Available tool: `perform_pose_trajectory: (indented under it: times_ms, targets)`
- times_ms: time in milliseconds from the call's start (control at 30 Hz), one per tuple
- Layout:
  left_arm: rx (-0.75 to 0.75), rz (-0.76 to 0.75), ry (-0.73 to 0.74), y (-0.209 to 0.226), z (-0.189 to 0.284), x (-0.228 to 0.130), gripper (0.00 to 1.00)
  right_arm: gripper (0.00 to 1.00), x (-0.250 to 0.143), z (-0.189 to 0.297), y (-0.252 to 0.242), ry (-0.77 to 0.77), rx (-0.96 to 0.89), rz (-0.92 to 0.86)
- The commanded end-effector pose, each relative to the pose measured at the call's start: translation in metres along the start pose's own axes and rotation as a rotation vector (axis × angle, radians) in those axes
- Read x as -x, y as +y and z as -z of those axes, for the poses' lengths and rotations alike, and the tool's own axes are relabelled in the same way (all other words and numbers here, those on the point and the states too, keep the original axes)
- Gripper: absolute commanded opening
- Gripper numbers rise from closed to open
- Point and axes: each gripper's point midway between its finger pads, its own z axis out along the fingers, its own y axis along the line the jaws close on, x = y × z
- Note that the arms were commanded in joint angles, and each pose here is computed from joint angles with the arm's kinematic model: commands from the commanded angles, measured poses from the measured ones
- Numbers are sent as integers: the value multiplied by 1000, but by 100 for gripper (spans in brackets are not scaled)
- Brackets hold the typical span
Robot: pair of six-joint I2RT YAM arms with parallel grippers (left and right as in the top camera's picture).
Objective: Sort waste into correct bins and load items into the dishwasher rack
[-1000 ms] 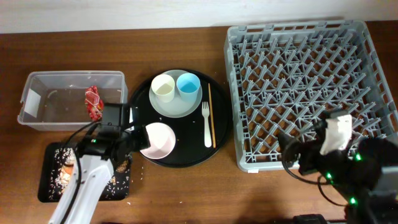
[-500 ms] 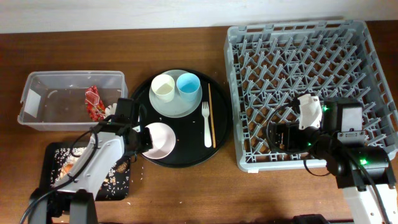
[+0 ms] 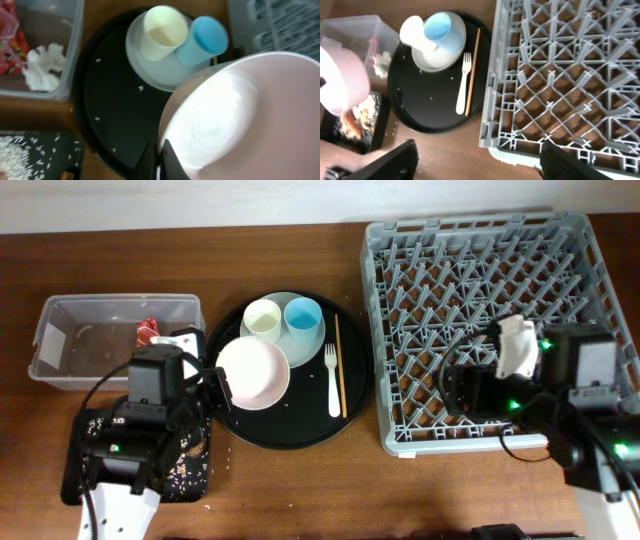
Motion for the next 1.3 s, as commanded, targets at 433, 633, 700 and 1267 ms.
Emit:
perform_pose_trajectory:
  times_ms: [433, 633, 700, 1267]
  targets:
    - [-66, -37, 205, -31, -42, -22, 0, 54, -33, -141, 142, 141, 66, 391]
    - [-95, -56, 243, -41, -40, -33, 0, 50, -34, -187, 147, 146, 42, 381]
    - [-89, -59, 241, -40, -41, -33, 0, 39, -32, -187, 148, 135, 48, 380]
    - [-148, -83, 103, -56, -12, -3, 46, 4, -18, -188, 129, 77, -73, 384]
